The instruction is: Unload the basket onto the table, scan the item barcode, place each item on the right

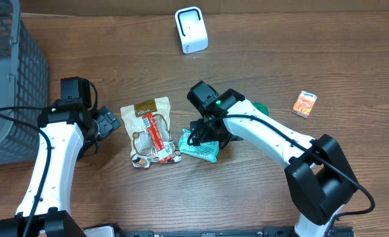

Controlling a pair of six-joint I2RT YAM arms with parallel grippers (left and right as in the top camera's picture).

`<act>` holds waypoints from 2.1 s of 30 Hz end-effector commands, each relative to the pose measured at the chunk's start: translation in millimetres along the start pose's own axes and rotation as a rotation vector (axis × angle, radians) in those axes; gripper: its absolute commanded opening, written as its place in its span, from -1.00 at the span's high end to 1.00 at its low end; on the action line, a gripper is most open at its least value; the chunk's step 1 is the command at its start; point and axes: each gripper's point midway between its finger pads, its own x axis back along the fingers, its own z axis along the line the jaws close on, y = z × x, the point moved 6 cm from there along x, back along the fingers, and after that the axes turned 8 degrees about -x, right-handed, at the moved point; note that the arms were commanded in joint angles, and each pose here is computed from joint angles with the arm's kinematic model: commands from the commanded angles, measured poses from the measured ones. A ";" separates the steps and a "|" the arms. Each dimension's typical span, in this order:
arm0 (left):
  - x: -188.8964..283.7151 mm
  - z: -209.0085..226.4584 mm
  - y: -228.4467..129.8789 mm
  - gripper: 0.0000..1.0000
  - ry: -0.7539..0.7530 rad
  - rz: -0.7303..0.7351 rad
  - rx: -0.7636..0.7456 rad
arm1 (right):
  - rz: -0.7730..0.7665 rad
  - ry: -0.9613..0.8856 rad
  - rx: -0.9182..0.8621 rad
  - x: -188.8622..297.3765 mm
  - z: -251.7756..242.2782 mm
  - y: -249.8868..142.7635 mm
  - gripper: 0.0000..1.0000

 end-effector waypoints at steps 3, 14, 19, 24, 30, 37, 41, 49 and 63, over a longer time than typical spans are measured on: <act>-0.4 1.7 0.5 -1.00 0.012 -0.005 -0.011 | 0.015 0.029 -0.100 2.6 -2.6 -6.2 -0.96; -0.4 1.7 0.5 -1.00 0.012 -0.005 -0.011 | 0.026 0.021 -0.254 -11.3 -7.1 -12.1 -0.86; -0.4 1.7 0.5 -0.99 0.012 -0.005 -0.011 | 0.015 0.033 -0.358 -20.3 -7.4 -12.6 -0.60; -0.4 1.7 0.5 -1.00 0.012 -0.005 -0.011 | 0.010 0.042 -0.406 -26.8 -8.1 -13.7 -0.57; -0.4 1.7 0.5 -0.99 0.012 -0.005 -0.011 | 0.000 0.053 -0.382 -25.1 -6.2 -11.4 -0.38; -0.4 1.7 0.5 -1.00 0.012 -0.005 -0.011 | -0.045 0.093 -0.362 -2.5 -5.1 -6.9 -0.64; -0.4 1.7 0.5 -1.00 0.012 -0.005 -0.011 | -0.051 0.100 -0.378 -0.3 -9.3 -3.1 -1.00; -0.3 1.7 0.6 -1.00 0.012 -0.005 -0.011 | 0.016 0.087 -0.405 -1.0 -21.2 -6.7 -0.58; -0.4 1.7 0.5 -1.00 0.012 -0.005 -0.011 | 0.050 0.167 -0.372 -16.0 -13.7 -13.2 0.03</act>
